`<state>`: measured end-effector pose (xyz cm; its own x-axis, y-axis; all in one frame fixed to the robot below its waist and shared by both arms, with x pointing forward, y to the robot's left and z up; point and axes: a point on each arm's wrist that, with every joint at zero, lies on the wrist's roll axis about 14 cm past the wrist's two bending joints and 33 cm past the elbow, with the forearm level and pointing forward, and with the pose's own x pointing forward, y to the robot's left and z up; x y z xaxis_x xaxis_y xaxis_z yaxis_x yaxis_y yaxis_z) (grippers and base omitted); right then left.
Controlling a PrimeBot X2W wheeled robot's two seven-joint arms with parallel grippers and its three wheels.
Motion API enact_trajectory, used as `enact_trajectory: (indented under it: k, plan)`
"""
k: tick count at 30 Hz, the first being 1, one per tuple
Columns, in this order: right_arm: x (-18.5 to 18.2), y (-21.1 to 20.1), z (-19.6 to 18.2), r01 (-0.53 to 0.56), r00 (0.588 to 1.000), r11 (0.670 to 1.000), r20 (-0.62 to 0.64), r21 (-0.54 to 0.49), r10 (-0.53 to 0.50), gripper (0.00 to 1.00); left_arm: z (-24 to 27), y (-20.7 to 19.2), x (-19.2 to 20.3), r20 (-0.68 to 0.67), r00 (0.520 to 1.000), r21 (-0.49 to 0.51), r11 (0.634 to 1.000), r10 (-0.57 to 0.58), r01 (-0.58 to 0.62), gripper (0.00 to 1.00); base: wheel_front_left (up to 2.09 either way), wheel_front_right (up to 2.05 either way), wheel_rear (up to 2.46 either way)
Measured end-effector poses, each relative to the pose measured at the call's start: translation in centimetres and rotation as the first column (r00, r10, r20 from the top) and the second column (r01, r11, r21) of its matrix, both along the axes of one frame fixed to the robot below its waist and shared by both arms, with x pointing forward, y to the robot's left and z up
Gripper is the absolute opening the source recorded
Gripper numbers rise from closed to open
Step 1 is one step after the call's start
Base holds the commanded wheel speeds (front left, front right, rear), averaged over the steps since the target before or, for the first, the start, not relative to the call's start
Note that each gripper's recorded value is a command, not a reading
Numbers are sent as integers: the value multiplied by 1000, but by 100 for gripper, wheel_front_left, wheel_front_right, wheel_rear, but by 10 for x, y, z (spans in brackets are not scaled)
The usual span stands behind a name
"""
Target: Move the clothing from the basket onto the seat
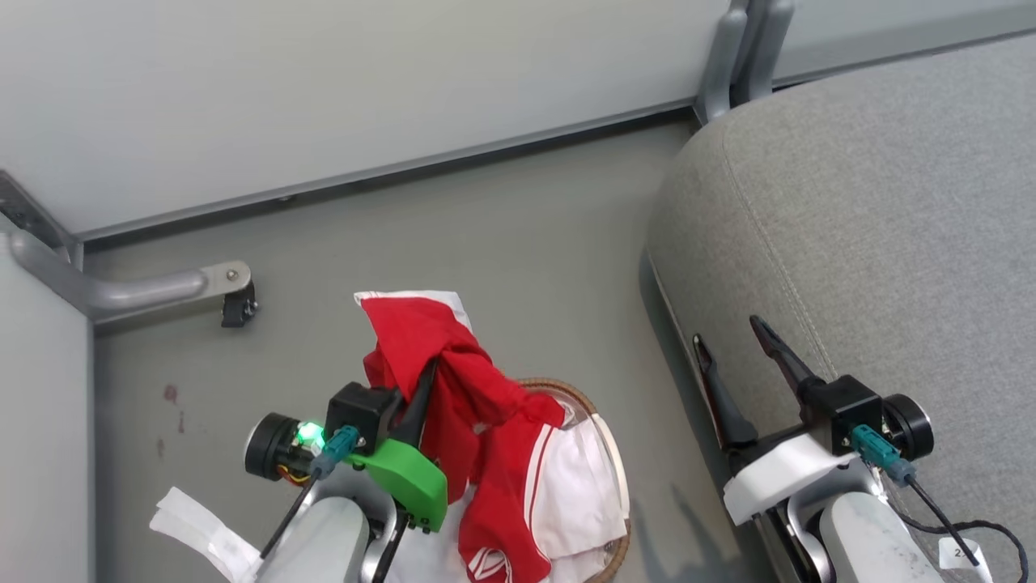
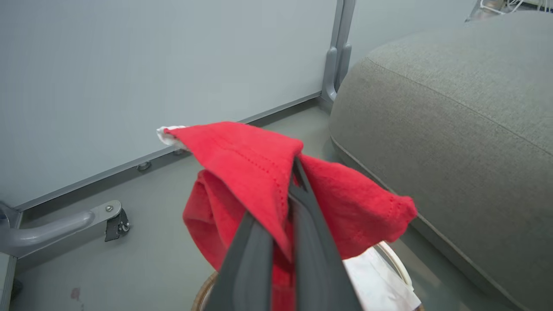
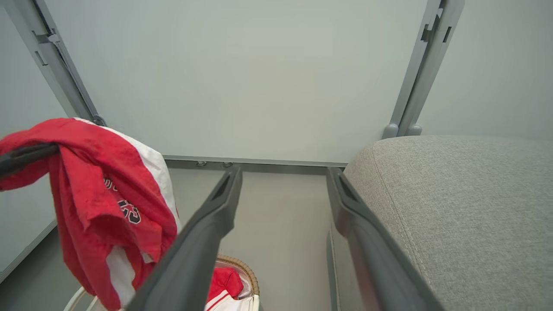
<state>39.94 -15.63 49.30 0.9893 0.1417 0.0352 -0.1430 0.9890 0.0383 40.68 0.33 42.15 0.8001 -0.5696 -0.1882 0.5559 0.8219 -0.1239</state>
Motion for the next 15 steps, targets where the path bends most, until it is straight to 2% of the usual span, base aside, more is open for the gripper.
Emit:
enact_trajectory:
  k: [6, 13, 15]
  plan:
    - [-13, 4, 14, -14, 999, 1000, 38, -2, 14, 100, 77, -1, 9, 198, 979, -102, 995, 39, -19, 0, 0, 0, 0]
    - [-22, 23, 15, -76, 996, 997, 42, -7, 76, 100, 165, 11, 14, 402, 909, -216, 976, 111, -23, 0, 0, 0, 0]
    - [-22, 30, 14, -102, 994, 995, 39, -17, 103, 100, 172, 12, 13, 420, 900, -223, 975, 115, -20, 0, 0, 0, 0]
